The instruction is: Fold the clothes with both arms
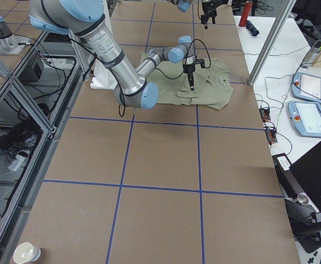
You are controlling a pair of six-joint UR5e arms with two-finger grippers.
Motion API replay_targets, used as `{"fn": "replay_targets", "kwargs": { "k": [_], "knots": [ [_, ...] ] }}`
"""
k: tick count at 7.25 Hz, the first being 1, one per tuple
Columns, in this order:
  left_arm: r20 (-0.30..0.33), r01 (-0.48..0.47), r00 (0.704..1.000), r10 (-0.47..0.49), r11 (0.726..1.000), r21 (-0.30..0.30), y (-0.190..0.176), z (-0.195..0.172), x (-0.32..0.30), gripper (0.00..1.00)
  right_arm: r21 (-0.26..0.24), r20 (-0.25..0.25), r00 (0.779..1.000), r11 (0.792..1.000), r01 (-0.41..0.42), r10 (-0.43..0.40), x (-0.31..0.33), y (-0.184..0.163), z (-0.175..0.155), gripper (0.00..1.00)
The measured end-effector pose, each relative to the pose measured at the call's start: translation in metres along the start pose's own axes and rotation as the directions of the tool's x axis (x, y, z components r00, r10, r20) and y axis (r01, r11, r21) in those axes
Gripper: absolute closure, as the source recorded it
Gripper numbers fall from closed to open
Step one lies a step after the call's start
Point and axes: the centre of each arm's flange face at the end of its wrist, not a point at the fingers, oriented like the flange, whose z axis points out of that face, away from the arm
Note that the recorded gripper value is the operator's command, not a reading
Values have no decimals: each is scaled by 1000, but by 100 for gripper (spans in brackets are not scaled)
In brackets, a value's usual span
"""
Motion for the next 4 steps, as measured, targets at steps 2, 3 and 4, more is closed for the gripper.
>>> {"fn": "replay_targets", "kwargs": {
  "k": [2, 3, 4],
  "knots": [
    [0, 0, 1000, 0, 1000, -1, 1, 0, 0, 0, 3, -14, 1000, 1000, 6, -6, -5, 2, 5, 52],
    [0, -1, 1000, 1, 1000, -1, 1, 0, 0, 0, 3, -18, 1000, 1000, 8, -8, -6, 3, 8, 52],
    [1, -2, 1000, 2, 1000, -1, 1, 1, 0, 0, 4, -20, 1000, 1000, 9, -8, -6, 4, 9, 52]
  ]
}}
